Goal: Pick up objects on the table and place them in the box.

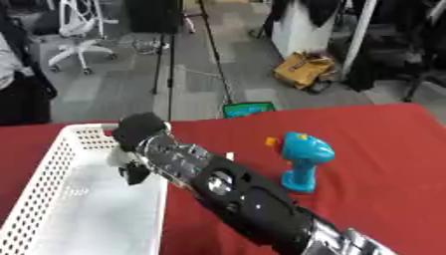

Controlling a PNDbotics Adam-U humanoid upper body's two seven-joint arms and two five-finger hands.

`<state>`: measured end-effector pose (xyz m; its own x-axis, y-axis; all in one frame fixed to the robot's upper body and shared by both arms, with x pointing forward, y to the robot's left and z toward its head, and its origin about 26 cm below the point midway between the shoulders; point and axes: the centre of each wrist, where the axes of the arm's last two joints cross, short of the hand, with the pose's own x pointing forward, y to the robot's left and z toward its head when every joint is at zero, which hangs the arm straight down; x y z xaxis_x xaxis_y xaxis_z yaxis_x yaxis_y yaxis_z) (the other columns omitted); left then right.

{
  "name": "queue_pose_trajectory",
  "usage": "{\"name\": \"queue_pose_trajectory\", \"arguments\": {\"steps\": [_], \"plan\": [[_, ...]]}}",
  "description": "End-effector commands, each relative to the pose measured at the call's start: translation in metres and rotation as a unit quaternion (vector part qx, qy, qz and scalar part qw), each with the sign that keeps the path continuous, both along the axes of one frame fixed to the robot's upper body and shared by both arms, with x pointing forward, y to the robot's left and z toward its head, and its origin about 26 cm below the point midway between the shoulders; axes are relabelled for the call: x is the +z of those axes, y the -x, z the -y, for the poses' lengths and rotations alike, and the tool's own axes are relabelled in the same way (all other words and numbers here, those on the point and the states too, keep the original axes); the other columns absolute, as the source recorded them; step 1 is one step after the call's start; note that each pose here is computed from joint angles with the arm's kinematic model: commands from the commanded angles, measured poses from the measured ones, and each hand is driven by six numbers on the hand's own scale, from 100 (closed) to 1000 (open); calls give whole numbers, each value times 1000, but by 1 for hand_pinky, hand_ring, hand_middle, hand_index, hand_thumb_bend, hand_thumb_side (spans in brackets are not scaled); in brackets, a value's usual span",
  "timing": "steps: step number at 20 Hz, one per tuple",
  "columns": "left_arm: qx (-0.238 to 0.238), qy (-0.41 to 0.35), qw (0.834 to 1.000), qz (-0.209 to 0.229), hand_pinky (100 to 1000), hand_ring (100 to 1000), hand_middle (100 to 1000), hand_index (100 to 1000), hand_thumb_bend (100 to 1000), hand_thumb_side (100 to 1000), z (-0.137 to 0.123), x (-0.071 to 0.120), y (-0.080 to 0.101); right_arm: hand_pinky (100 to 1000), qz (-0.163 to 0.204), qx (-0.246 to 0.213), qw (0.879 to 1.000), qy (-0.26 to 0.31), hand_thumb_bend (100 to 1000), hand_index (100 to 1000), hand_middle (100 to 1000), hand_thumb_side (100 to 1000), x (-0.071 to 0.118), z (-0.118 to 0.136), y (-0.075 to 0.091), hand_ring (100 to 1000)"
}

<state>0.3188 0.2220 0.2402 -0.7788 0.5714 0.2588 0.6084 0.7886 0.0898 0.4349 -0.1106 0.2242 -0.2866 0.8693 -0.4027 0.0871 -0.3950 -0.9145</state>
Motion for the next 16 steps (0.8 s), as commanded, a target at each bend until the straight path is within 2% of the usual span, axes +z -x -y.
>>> {"name": "queue_pose_trajectory", "arguments": {"steps": [1, 3, 4, 6, 8, 9, 10, 11, 13, 15, 16], "plan": [[-10, 1, 1000, 21, 592, 660, 676, 700, 100, 802, 3, 9, 3, 100, 15, -16, 1000, -11, 233, 516, 411, 407, -7, 4, -16, 323], [-11, 2, 1000, 21, 592, 660, 675, 700, 100, 802, 4, 9, 3, 100, 15, -19, 1000, -14, 234, 518, 412, 410, -17, 7, -23, 323], [-11, 2, 1000, 21, 593, 661, 676, 700, 100, 802, 4, 9, 3, 100, 14, -19, 1000, -14, 258, 555, 432, 440, -21, 8, -26, 346], [-11, 2, 1000, 22, 593, 661, 676, 700, 100, 792, 4, 9, 3, 100, 4, -18, 1000, -9, 365, 608, 475, 502, -29, 10, -29, 413], [-11, 1, 1000, 22, 593, 661, 676, 701, 100, 803, 4, 9, 3, 304, -14, -13, 1000, -2, 434, 716, 576, 598, -32, 10, -31, 544], [-11, 1, 1000, 22, 593, 661, 676, 701, 100, 803, 4, 9, 3, 304, -23, -11, 1000, 1, 434, 716, 576, 598, -33, 9, -32, 544], [-11, 1, 1000, 22, 593, 661, 676, 701, 100, 803, 4, 9, 3, 586, -30, -9, 1000, 2, 571, 842, 706, 672, -33, 9, -32, 708], [-11, 2, 1000, 21, 594, 661, 676, 701, 100, 804, 4, 9, 3, 688, -42, -4, 999, 5, 597, 887, 772, 697, -33, 7, -32, 775], [-11, 2, 1000, 21, 594, 662, 676, 701, 100, 805, 3, 8, 3, 797, -55, 3, 998, 7, 631, 933, 847, 738, -30, 5, -32, 873], [-10, 2, 1000, 20, 595, 662, 676, 702, 100, 806, 3, 8, 3, 850, -59, 10, 998, 5, 650, 949, 907, 763, -25, 3, -30, 916], [-10, 2, 1000, 20, 595, 662, 676, 702, 100, 806, 3, 8, 3, 850, -60, 14, 998, 4, 650, 949, 907, 763, -22, 2, -29, 916]]}}
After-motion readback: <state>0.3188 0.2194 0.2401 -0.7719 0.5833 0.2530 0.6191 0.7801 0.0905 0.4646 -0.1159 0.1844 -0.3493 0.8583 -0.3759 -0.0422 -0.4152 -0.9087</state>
